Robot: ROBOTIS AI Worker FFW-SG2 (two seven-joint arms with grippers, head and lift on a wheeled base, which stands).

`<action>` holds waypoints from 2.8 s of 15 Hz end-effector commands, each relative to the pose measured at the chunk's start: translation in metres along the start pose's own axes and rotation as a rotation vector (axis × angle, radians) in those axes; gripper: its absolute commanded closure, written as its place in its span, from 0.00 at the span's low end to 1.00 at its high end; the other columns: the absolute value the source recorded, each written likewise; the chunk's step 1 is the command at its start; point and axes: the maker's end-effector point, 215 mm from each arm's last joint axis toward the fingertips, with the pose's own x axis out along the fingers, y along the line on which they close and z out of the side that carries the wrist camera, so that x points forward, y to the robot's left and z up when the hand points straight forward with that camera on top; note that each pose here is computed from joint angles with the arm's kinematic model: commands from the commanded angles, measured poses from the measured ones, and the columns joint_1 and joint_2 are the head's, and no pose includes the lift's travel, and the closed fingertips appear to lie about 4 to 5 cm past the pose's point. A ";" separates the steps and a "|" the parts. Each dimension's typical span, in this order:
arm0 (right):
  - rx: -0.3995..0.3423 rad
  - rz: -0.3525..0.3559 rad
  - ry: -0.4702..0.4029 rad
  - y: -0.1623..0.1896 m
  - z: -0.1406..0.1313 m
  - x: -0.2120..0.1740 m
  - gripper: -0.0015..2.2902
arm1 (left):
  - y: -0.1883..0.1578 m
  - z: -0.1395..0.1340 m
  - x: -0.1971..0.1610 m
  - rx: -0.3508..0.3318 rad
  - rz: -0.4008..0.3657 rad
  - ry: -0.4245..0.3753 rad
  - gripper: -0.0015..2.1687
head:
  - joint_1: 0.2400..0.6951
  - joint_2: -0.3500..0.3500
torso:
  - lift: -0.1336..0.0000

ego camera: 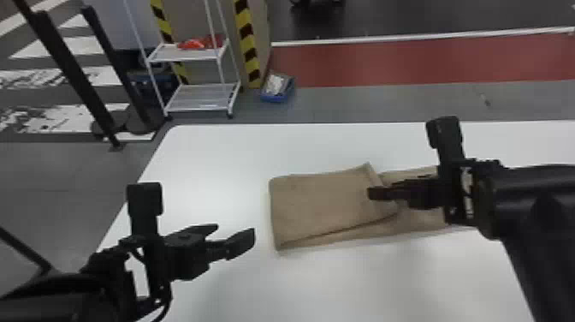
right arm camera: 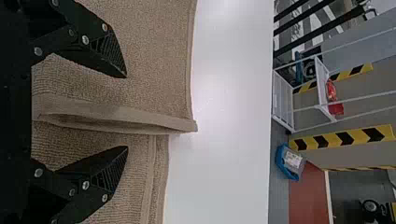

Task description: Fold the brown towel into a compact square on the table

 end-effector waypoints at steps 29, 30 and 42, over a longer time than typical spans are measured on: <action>-0.041 -0.009 0.064 0.007 -0.003 0.011 0.34 | 0.006 -0.004 0.000 -0.006 -0.002 -0.005 0.03 | 1.00 0.74 | 0.08; -0.041 -0.009 0.064 0.007 -0.003 0.011 0.41 | 0.006 -0.004 0.000 -0.006 -0.002 -0.005 0.03 | 1.00 0.74 | 0.08; -0.029 0.018 0.047 0.015 -0.006 0.007 0.44 | 0.009 -0.005 0.000 -0.011 -0.002 -0.004 0.04 | 1.00 0.75 | 0.08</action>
